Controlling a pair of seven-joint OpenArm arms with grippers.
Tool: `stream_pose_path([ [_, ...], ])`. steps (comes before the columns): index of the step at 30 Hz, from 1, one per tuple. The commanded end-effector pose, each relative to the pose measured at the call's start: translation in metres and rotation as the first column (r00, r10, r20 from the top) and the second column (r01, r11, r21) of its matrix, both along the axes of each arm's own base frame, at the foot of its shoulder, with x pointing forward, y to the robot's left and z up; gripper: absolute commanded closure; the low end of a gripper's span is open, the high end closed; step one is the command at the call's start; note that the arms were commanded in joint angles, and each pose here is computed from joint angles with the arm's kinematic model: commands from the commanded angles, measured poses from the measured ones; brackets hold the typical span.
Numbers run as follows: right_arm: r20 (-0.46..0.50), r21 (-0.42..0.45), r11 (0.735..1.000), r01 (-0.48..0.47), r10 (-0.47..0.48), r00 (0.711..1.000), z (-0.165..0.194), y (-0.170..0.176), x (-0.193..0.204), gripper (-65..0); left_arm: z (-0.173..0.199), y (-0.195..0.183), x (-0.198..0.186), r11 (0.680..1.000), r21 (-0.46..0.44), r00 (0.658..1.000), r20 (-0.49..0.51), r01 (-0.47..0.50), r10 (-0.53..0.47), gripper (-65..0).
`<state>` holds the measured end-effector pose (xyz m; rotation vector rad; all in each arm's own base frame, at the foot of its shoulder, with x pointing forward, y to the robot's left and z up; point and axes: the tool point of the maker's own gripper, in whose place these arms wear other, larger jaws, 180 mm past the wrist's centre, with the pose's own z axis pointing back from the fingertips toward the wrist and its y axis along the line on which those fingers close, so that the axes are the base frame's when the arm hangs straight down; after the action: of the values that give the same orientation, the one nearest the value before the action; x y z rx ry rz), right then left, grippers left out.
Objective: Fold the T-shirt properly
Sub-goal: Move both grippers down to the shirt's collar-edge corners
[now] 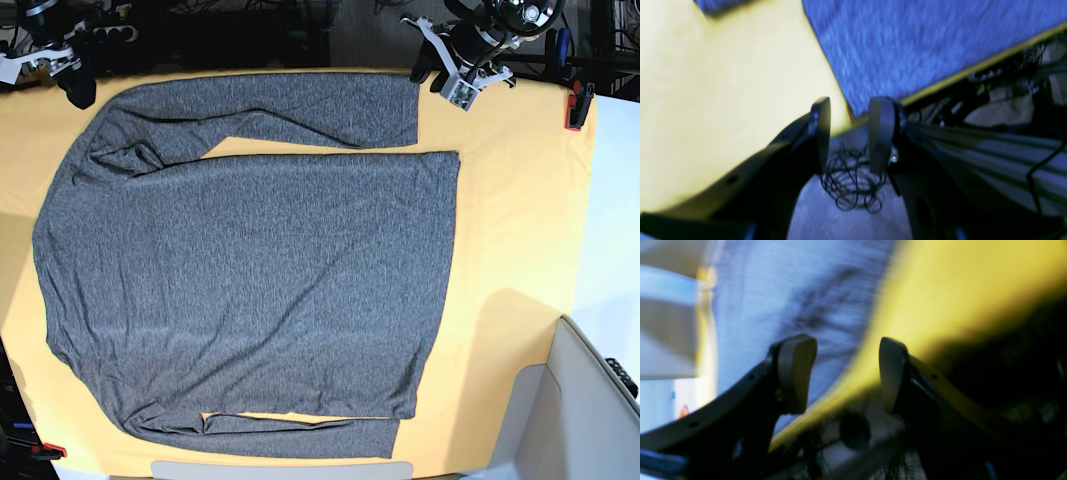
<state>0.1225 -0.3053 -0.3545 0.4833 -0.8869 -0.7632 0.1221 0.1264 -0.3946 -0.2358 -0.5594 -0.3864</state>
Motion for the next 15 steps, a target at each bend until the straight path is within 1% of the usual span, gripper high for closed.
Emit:
stream_pose_path([
  [1, 0.021, 0.006, 1.000, 0.004, -0.004, 1.000, 0.003, -0.008, 0.004, -32.7, 0.008, -0.003, 0.007, 1.000, -0.015, 0.999, 0.035, 0.007, -0.007, -19.0],
  [4, -0.089, 0.027, 0.998, 0.064, -0.062, 0.994, -0.029, -0.023, -0.014, -32.7, 0.009, -0.002, 0.012, 1.000, -0.011, 0.999, 0.043, 0.007, -0.006, -19.0],
  [8, -0.173, -0.014, 0.997, 0.077, -0.078, 0.982, -0.048, -0.024, -0.024, -32.7, 0.008, -0.002, 0.011, 1.000, -0.011, 0.999, 0.041, 0.008, -0.007, -19.0],
  [12, -0.158, -0.018, 0.999, 0.049, -0.051, 0.986, -0.040, -0.013, -0.017, -32.7, 0.009, -0.003, 0.012, 1.000, -0.012, 0.999, 0.042, 0.007, -0.006, -19.0],
  [15, -0.104, -0.077, 0.997, 0.004, -0.013, 0.994, -0.013, -0.001, -0.006, -32.7, 0.009, -0.003, 0.012, 1.000, -0.012, 0.999, 0.042, 0.007, -0.006, -19.0],
])
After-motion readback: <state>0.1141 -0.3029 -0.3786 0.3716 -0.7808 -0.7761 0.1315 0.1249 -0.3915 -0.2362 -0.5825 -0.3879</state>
